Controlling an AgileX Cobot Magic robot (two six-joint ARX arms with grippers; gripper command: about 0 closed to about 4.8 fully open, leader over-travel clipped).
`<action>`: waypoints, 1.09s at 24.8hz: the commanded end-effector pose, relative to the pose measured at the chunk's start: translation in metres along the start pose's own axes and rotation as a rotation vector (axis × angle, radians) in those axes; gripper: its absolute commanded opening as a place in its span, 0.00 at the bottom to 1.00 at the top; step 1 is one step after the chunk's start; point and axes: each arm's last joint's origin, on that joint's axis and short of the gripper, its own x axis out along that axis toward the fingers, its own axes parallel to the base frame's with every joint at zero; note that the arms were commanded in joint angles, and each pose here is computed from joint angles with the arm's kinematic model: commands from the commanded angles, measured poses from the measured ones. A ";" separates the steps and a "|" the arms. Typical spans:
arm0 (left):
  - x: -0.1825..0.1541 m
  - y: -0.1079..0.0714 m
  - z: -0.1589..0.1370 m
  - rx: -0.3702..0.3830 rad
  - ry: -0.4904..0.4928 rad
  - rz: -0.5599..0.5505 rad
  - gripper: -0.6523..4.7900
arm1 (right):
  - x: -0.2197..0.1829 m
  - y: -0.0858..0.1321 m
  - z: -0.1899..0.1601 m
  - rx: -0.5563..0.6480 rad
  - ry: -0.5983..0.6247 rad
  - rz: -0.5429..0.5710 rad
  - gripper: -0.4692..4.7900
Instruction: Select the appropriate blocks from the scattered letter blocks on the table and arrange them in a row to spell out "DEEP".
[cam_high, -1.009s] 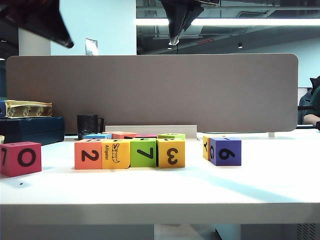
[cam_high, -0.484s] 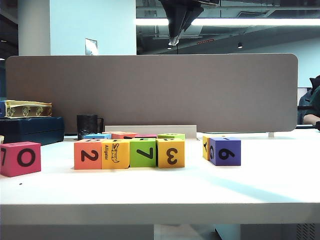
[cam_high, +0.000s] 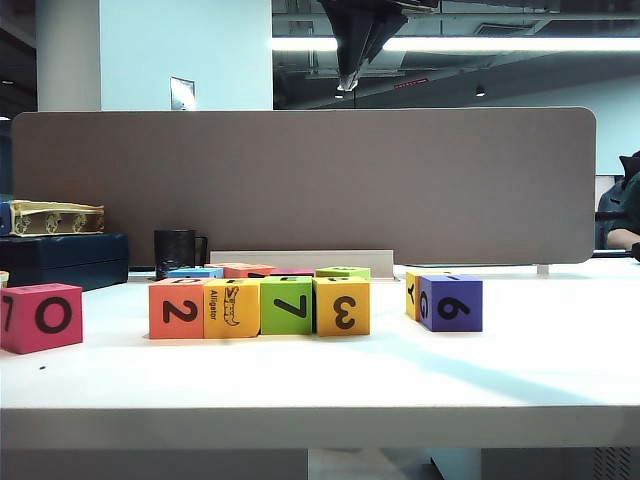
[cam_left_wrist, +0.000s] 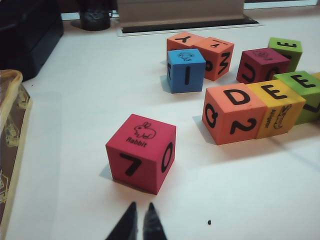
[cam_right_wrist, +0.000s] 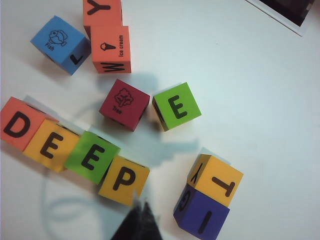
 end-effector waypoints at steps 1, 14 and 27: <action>-0.003 0.001 0.000 -0.008 0.007 0.043 0.16 | -0.004 0.000 0.001 0.002 -0.018 -0.001 0.09; -0.014 0.002 -0.002 -0.016 -0.008 0.166 0.16 | -0.003 0.000 0.001 0.002 -0.021 0.000 0.09; -0.014 0.002 -0.002 -0.029 -0.016 0.166 0.16 | -0.003 0.000 0.002 0.002 -0.024 0.000 0.09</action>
